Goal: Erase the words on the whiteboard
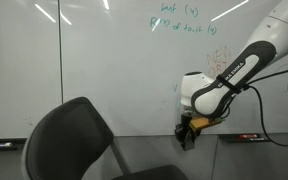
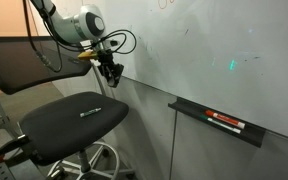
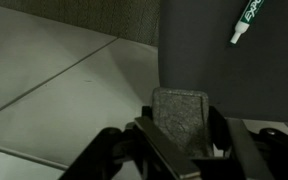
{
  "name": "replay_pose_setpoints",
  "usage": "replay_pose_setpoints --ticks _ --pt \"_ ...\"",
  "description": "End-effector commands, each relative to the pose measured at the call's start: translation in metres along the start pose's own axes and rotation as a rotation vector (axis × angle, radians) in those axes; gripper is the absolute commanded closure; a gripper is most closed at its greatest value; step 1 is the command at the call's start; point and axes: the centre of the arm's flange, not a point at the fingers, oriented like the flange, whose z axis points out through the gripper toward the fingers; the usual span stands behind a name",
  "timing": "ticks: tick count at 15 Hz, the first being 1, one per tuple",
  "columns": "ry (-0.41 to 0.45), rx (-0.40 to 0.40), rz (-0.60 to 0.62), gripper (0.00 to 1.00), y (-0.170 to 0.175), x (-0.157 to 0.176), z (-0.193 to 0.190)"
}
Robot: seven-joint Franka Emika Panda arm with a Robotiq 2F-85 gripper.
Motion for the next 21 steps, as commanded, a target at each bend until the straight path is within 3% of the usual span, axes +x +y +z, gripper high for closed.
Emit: replay_pose_setpoints --ticks 1,6,13,21 --pt "0.034 -0.025 0.012 0.69 -0.038 -0.007 -0.009" --pt "0.152 -0.060 0.182 0.69 -0.059 -0.013 -0.046" --pt "0.310 -0.115 0.423 0.69 -0.016 0.003 -0.093" --pt "0.457 -0.176 0.506 0.69 0.001 0.006 -0.145"
